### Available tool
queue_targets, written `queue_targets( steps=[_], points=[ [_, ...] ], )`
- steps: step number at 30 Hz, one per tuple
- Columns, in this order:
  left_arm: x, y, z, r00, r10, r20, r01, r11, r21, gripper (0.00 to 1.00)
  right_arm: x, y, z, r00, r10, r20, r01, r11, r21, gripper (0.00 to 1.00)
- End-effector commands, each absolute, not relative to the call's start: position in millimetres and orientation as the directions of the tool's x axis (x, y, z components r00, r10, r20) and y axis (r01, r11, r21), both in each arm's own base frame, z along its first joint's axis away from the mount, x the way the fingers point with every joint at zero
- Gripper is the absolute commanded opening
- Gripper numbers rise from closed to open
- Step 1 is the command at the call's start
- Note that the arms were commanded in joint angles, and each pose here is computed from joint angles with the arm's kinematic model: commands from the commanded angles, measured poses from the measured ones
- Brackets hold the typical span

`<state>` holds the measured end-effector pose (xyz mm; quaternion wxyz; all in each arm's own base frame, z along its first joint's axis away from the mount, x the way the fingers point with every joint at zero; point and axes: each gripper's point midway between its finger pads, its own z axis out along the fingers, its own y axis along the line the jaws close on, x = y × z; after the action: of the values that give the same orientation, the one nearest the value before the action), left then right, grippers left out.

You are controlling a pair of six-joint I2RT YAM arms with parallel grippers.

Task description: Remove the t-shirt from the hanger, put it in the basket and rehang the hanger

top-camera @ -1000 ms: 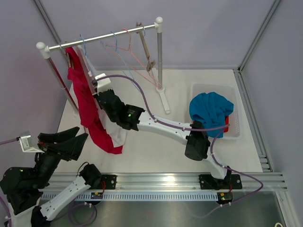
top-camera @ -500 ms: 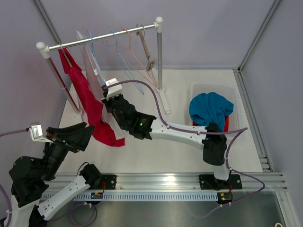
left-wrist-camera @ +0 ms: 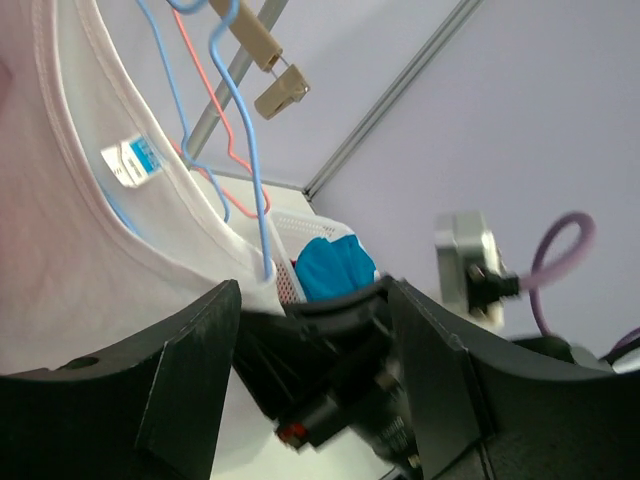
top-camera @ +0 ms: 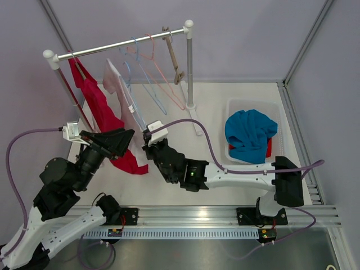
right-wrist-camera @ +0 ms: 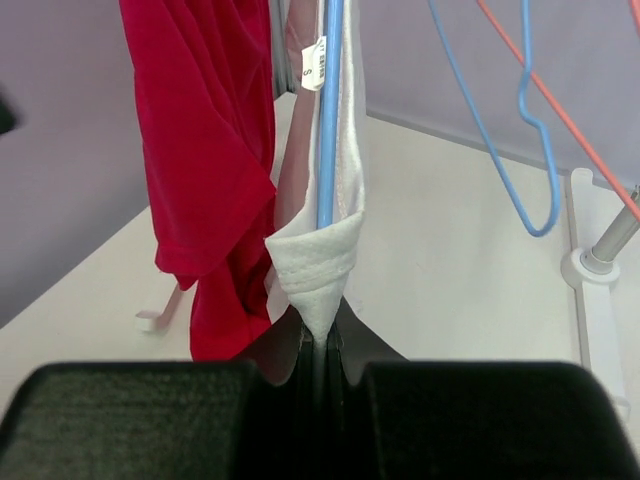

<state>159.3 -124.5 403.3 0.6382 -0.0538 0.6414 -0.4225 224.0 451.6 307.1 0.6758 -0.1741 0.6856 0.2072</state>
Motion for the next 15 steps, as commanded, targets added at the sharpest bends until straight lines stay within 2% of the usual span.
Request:
queue_targets(
  steps=[1,8,10,11,13,14,15],
  points=[
    [177.9,-134.7,437.1,-0.117,-0.673,-0.730,0.482,0.604,-0.635,0.65,205.8,426.1,354.5,-0.006,0.246,-0.969,-0.477,0.851,0.219,0.00],
    [206.1,-181.2,438.6,-0.168,-0.627,-0.761,0.512,0.605,-0.611,0.61,174.5,411.5,347.0,-0.026,0.236,-0.971,-0.493,0.842,0.218,0.00],
    [213.8,-190.3,439.3,-0.168,-0.620,-0.766,0.515,0.608,-0.605,0.56,170.1,406.7,344.1,-0.024,0.230,-0.973,-0.486,0.848,0.212,0.00],
    [216.3,-191.9,439.9,-0.165,-0.616,-0.770,0.513,0.613,-0.601,0.41,168.0,404.5,344.5,-0.025,0.233,-0.972,-0.486,0.847,0.215,0.00],
    [221.4,-196.1,439.3,-0.163,-0.615,-0.772,0.509,0.618,-0.600,0.23,161.4,399.3,342.1,-0.028,0.232,-0.972,-0.487,0.846,0.216,0.00],
    [221.5,-197.5,439.7,-0.167,-0.617,-0.769,0.512,0.612,-0.603,0.06,159.9,397.0,342.2,-0.029,0.234,-0.972,-0.487,0.846,0.219,0.00],
    [219.8,-198.3,443.5,-0.170,-0.631,-0.757,0.520,0.595,-0.613,0.00,155.1,393.6,341.7,-0.036,0.236,-0.971,-0.494,0.840,0.223,0.00]
  ],
)
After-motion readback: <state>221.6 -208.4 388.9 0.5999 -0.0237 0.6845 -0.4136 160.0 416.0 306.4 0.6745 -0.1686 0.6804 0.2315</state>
